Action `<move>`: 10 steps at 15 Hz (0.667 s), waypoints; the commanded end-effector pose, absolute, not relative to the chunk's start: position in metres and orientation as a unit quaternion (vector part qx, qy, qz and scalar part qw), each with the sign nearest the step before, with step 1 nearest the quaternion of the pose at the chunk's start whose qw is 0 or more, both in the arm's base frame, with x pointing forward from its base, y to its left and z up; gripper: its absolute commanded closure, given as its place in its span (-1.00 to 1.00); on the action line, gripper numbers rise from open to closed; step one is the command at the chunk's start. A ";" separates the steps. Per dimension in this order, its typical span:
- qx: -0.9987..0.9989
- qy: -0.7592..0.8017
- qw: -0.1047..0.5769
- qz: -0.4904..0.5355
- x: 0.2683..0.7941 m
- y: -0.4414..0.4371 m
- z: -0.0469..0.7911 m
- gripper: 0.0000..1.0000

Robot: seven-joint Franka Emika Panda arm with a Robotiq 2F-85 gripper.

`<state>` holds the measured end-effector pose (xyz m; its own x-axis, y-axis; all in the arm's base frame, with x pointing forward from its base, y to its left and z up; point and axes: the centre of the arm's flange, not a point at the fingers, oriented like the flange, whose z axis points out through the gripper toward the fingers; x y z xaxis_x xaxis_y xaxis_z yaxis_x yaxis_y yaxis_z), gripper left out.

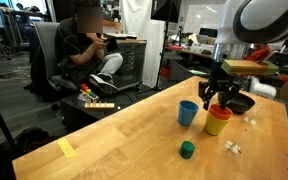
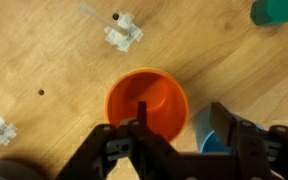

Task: Put the orange cup inside the yellow cup then place the blue cup inside the orange cup

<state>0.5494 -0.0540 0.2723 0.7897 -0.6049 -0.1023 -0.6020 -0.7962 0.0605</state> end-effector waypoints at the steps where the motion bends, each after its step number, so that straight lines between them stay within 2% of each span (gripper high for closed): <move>1: 0.947 -0.317 -0.008 -0.044 0.552 -0.041 0.287 -0.97; 4: 0.945 -0.325 -0.040 -0.021 0.560 -0.030 0.303 -1.00; 10: 0.938 -0.341 -0.057 0.021 0.597 -0.025 0.323 -1.00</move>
<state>0.5764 -0.0266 0.3145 0.7811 -0.6241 -0.0191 -0.6230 -0.7771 -0.0894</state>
